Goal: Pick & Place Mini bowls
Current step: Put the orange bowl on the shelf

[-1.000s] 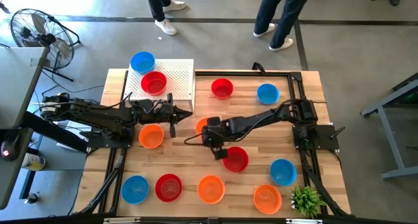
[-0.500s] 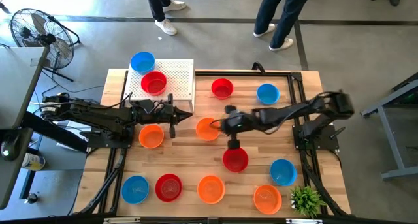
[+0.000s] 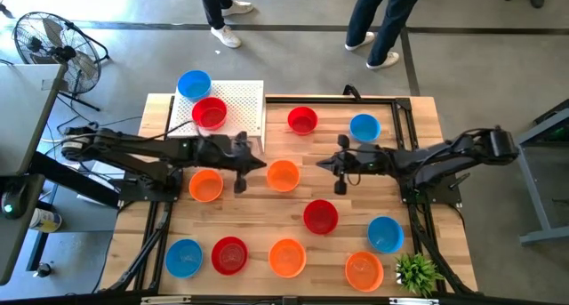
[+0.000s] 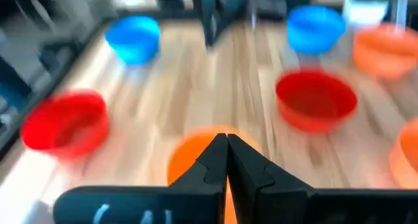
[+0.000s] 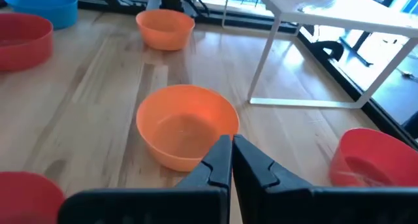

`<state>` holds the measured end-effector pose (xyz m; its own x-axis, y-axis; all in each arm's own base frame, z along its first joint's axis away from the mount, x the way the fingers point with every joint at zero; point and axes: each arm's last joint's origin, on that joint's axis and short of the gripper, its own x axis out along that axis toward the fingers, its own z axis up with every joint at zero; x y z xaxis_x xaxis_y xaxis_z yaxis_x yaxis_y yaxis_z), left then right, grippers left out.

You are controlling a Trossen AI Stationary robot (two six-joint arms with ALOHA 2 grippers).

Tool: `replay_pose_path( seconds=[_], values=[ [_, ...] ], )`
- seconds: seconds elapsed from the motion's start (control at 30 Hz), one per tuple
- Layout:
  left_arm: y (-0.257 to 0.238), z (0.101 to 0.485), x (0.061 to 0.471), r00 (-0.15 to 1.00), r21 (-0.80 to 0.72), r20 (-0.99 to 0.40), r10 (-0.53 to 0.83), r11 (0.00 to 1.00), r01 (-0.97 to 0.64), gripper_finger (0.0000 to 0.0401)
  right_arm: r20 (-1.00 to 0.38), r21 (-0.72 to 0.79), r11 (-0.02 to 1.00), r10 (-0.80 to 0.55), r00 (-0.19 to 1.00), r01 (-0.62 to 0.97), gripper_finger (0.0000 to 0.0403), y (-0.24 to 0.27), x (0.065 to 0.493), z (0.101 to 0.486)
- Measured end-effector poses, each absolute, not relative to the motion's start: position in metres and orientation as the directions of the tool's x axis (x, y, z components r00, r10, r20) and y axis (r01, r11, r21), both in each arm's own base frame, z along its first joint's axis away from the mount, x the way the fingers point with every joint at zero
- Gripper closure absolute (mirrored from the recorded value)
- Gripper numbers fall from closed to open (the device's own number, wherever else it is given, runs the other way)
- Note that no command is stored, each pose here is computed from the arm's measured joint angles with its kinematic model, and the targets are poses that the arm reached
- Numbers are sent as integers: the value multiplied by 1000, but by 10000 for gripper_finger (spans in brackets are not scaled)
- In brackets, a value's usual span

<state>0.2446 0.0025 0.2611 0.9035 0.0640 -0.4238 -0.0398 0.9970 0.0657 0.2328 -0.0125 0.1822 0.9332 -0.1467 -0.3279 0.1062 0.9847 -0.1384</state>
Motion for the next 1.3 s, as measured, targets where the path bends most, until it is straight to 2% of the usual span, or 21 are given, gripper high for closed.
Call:
replay_pose_path(
  seconds=[0.2, 0.3, 0.43, 0.6, 0.97, 1.3],
  values=[
    [-17, 258, 277, 785, 107, -616, 62, 994, 6, 345, -327, -141, 984, -150, 933, 109, 400, -12, 223, 174],
    [-23, 258, 300, 765, 97, -642, 52, 995, 13, 309, -326, -145, 984, -149, 934, 107, 402, -12, 223, 174],
    [-28, 243, 323, 675, 85, -737, 35, 996, 41, 267, -332, -142, 985, -139, 933, 96, 400, -12, 223, 174],
    [-38, 222, 345, 551, 89, -834, 31, 993, 79, 246, -342, -147, 985, -133, 930, 87, 402, -11, 223, 173],
    [-46, 190, 367, 464, 136, -880, 99, 990, 46, 254, -344, -156, 984, -130, 930, 80, 403, -11, 223, 173],
    [-46, 173, 372, 428, 148, -896, 117, 988, 39, 337, -345, -163, 984, -130, 930, 78, 403, -11, 223, 173]
  ],
)
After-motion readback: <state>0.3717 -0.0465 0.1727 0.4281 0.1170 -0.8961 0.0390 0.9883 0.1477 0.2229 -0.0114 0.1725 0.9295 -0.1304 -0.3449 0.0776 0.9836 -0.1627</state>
